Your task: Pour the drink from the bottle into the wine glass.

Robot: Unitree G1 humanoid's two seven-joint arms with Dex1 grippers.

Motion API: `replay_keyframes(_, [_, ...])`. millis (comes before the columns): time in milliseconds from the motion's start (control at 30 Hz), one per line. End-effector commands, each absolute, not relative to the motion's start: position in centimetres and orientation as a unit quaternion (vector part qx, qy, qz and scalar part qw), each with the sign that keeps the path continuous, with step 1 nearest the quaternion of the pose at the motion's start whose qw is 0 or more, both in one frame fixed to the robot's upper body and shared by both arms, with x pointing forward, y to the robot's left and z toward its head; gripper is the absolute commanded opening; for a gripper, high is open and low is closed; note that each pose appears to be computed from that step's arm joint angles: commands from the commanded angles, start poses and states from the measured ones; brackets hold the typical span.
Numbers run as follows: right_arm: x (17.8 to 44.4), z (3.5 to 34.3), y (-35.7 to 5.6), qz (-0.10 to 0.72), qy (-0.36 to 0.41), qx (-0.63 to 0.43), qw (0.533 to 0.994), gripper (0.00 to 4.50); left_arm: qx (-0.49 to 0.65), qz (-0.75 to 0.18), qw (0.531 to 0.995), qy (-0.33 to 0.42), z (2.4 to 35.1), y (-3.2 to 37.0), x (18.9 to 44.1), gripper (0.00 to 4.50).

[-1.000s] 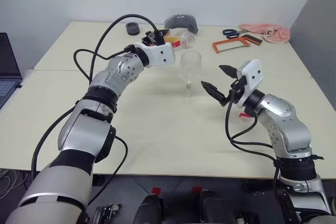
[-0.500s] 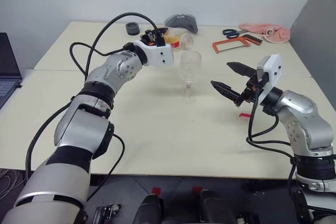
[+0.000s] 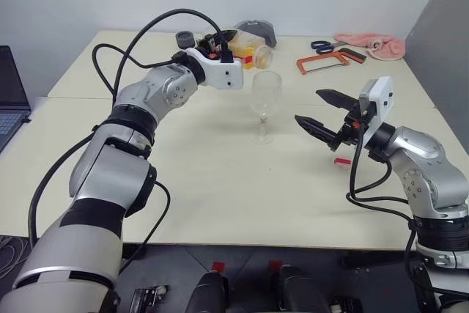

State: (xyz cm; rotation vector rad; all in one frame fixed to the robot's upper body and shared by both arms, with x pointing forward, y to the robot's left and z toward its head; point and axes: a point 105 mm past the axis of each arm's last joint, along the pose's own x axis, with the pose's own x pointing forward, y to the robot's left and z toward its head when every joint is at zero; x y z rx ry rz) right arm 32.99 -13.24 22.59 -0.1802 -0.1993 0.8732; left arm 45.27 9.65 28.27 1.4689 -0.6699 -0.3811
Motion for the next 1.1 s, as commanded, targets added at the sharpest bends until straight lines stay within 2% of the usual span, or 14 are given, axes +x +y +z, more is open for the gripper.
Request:
replay_keyframes(33, [32.4, 23.6, -13.0, 0.425, -0.117, -0.096, 0.892, 4.50, 0.657, -0.143, 0.661, -0.332, 31.1, 9.4, 44.9, 1.67])
replay_keyframes(1100, [31.7, 23.1, -11.7, 0.441, -0.112, -0.089, 0.886, 4.50, 0.691, -0.113, 0.633, -0.330, 32.2, 9.8, 45.3, 1.67])
